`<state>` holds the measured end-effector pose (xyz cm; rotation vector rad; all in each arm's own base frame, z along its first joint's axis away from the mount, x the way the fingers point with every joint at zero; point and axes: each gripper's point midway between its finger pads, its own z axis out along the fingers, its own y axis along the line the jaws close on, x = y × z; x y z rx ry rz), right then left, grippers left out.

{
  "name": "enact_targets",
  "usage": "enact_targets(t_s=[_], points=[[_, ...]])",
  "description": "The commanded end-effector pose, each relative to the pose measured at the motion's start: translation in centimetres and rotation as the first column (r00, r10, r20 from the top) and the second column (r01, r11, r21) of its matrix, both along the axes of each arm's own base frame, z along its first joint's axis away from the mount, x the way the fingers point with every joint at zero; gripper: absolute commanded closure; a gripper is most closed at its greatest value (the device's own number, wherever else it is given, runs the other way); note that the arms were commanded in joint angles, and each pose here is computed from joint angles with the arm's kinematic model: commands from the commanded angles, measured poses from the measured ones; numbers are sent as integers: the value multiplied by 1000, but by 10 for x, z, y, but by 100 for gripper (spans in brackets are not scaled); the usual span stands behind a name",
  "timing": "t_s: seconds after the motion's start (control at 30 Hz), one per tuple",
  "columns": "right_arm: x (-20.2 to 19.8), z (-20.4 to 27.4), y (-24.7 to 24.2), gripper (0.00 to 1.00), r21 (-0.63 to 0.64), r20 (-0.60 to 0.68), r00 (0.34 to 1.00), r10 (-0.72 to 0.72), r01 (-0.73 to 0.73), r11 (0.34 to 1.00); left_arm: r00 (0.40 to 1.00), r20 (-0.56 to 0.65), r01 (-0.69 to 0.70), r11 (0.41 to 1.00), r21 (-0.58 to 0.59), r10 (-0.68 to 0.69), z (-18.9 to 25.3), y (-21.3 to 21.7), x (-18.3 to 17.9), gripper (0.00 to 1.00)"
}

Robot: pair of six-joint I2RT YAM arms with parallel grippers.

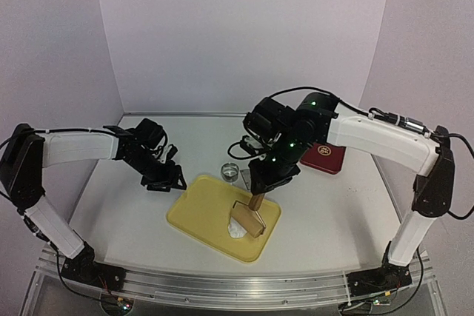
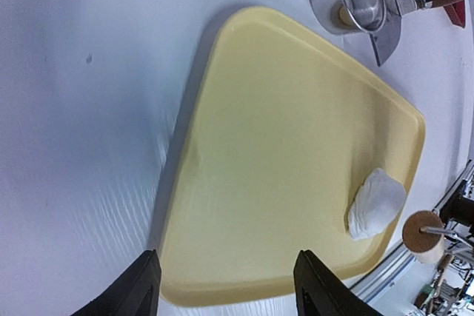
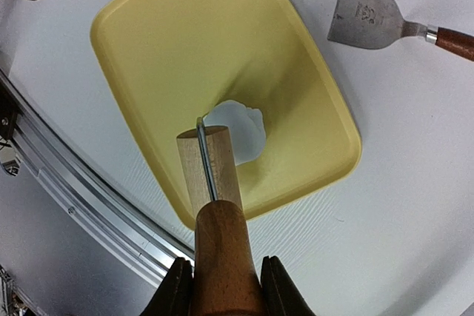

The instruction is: Roll out the dumpling wrappers from the dough

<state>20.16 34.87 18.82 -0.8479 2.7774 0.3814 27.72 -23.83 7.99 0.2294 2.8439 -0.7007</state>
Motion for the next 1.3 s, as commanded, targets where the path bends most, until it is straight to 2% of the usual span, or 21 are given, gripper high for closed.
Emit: enact_targets(t_s=[0.0, 0.17, 0.33, 0.6, 1.03, 1.27], points=[[14, 17, 13, 100, 19, 110, 992, 64, -67, 998, 982, -131, -146, 988, -50, 138, 3, 12, -33, 34], [22, 9, 17, 100, -11, 158, 982, 107, -107, 994, 965, -219, -161, 985, -67, 143, -10, 15, -55, 32], [26, 4, 26, 100, -2, 184, 972, 142, -144, 990, 962, -221, -177, 983, -57, 161, -13, 18, -56, 32], [24, -11, 36, 100, -6, 170, 970, 171, -173, 985, 949, -256, -175, 983, 60, 184, -41, 34, -65, 42], [15, -51, 20, 100, -202, 152, 964, 217, -185, 962, 945, -284, -144, 986, 81, 161, -60, 36, -71, 51], [16, -72, 8, 100, -302, 151, 969, 194, -142, 943, 940, -301, -131, 984, 119, 162, -75, 41, -74, 58]])
